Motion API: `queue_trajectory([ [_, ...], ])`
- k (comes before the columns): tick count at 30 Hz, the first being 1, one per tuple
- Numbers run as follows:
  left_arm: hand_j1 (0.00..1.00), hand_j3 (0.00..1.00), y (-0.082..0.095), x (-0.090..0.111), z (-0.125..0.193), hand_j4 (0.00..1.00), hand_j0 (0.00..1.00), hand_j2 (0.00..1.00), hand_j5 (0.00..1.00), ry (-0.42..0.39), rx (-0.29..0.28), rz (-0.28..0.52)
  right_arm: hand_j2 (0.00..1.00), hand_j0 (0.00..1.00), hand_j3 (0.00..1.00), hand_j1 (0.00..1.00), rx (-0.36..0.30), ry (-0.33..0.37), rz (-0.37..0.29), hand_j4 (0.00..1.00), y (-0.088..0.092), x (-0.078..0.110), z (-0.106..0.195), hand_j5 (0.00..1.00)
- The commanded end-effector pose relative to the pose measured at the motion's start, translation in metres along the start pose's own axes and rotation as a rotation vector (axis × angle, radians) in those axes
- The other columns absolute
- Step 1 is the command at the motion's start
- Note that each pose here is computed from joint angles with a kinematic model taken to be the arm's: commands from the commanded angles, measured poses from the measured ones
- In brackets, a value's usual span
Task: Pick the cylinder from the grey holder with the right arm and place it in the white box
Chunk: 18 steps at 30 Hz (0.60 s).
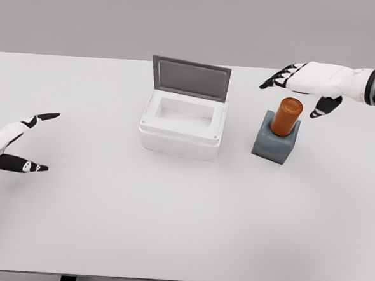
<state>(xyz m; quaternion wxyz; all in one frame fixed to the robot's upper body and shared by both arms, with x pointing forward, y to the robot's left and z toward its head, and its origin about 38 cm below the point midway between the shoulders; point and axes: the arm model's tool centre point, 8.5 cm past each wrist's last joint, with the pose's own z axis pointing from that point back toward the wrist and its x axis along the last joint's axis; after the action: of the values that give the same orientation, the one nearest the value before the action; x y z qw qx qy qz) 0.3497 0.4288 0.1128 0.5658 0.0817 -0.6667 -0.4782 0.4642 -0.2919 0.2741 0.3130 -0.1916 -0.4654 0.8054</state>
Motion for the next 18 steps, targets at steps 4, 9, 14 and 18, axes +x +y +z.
queue_trajectory([
  [4,1.00,1.00,-0.001,0.000,0.001,1.00,1.00,1.00,1.00,-0.003,0.013,0.029,1.00,1.00,1.00,1.00,0.010,-0.055,0.027,1.00,0.004,0.006,-0.005,1.00],
  [9,1.00,1.00,-0.001,0.000,0.002,1.00,1.00,1.00,1.00,-0.003,0.015,0.035,1.00,1.00,1.00,1.00,0.021,-0.065,0.034,1.00,0.008,0.008,-0.005,1.00],
  [14,1.00,1.00,-0.001,0.000,0.002,1.00,1.00,1.00,1.00,-0.003,0.015,0.035,1.00,1.00,1.00,1.00,0.027,-0.071,0.038,1.00,0.011,0.006,-0.003,1.00],
  [18,1.00,1.00,-0.001,0.000,0.002,1.00,1.00,1.00,1.00,-0.003,0.015,0.035,1.00,1.00,1.00,1.00,0.039,-0.072,0.034,1.00,0.014,0.007,-0.004,1.00],
])
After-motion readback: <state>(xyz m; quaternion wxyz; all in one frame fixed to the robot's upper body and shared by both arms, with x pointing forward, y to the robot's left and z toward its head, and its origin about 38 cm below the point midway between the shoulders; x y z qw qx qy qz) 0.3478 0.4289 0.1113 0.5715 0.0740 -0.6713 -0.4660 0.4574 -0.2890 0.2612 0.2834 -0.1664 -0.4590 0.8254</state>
